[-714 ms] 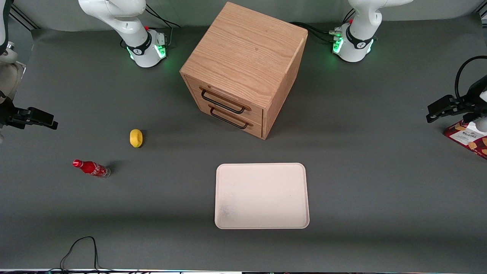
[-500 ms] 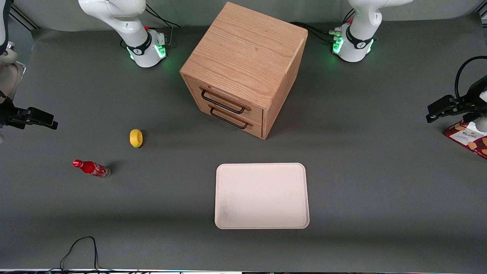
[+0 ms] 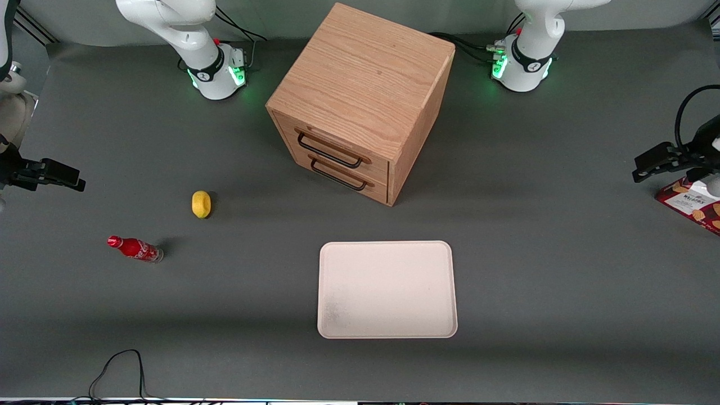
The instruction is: Place red cookie box on tray
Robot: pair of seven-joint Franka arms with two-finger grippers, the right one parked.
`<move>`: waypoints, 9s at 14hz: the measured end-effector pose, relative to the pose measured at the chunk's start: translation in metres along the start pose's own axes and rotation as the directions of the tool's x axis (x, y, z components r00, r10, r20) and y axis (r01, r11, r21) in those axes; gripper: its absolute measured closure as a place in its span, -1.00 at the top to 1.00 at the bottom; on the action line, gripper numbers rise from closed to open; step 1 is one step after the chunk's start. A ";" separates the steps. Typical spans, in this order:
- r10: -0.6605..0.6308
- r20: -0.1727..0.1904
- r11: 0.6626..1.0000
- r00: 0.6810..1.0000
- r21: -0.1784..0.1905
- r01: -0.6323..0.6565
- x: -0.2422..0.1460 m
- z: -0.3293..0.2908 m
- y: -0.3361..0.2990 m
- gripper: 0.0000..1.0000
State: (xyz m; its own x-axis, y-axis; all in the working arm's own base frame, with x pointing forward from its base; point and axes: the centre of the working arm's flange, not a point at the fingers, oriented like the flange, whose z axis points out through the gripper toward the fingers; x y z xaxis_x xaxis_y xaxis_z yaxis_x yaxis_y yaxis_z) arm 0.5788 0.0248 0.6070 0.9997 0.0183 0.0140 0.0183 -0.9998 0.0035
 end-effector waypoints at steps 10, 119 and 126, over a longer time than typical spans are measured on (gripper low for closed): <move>-0.098 0.028 0.995 0.995 -0.006 0.098 -0.011 0.045 -0.277 1.00; -0.052 -0.070 0.998 0.996 -0.033 0.050 0.103 0.301 0.363 -0.96; -0.040 -0.089 0.999 0.995 -0.012 0.039 0.109 0.345 0.354 -0.96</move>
State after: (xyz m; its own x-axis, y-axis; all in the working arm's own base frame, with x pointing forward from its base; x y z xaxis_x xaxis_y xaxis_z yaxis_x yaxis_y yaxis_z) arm 0.6995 -0.3283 0.2645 0.9930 0.0586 0.1023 0.0572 -0.9982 0.0165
